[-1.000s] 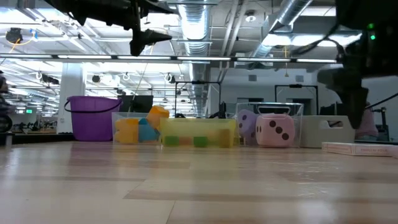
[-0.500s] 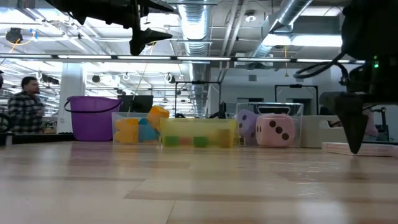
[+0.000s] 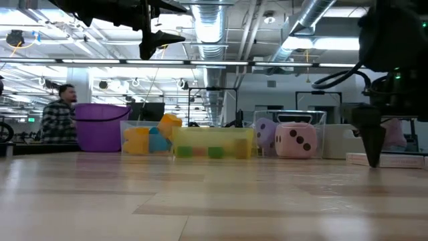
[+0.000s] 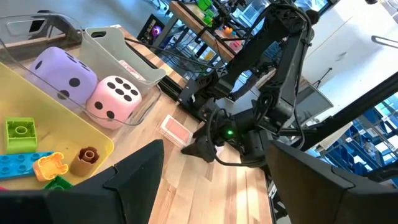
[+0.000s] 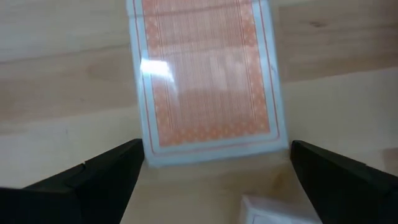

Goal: Pick & Place Toys
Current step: Put the orange deck of cards into the gray bin

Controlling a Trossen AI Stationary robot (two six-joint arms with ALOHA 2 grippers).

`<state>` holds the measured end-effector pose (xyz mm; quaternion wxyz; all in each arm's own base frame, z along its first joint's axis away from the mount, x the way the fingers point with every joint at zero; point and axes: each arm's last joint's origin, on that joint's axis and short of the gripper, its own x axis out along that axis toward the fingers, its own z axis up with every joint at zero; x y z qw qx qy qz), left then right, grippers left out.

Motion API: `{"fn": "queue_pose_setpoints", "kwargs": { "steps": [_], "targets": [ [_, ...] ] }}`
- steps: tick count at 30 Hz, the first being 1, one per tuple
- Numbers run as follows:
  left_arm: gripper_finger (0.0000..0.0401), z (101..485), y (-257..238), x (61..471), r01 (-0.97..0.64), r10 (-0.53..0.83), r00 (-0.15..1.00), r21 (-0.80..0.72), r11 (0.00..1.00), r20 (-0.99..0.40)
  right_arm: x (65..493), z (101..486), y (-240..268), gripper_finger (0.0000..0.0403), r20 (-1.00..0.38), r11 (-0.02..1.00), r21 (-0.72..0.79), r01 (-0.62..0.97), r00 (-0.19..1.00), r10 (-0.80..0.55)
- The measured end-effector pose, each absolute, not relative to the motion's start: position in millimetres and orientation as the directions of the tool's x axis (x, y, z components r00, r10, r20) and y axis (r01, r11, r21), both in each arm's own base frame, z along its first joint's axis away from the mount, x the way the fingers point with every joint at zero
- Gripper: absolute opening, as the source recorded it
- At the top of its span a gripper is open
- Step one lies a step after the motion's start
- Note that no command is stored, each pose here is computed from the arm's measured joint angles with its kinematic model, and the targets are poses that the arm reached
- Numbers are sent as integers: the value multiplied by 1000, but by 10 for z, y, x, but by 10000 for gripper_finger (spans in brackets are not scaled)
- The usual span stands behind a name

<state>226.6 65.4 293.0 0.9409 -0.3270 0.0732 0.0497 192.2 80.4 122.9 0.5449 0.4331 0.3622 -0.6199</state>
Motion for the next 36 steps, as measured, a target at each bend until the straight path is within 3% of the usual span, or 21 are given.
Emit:
{"fn": "queue_pose_setpoints", "kwargs": {
  "steps": [16, 21, 29, 36],
  "targets": [
    [278, 2931, 654, 2265, -141, 45, 984, -608, 781, -170, 1997, 1187, 573, 398, -914, -110, 27, 994, -21, -406],
    [278, 2931, 654, 2265, -141, 45, 984, -608, 781, -170, 2009, 1184, 562, 377, -913, -97, 28, 995, -14, -407],
    [278, 2931, 654, 2265, -141, 45, 984, -608, 781, -170, 2079, 1262, 592, 303, -923, -105, 17, 994, -25, -385],
    [278, 2932, 654, 2265, -141, 45, 984, -608, 781, -169, 2288, 1614, 662, 318, -922, -28, -1, 1000, -12, -386]
  ]
}}
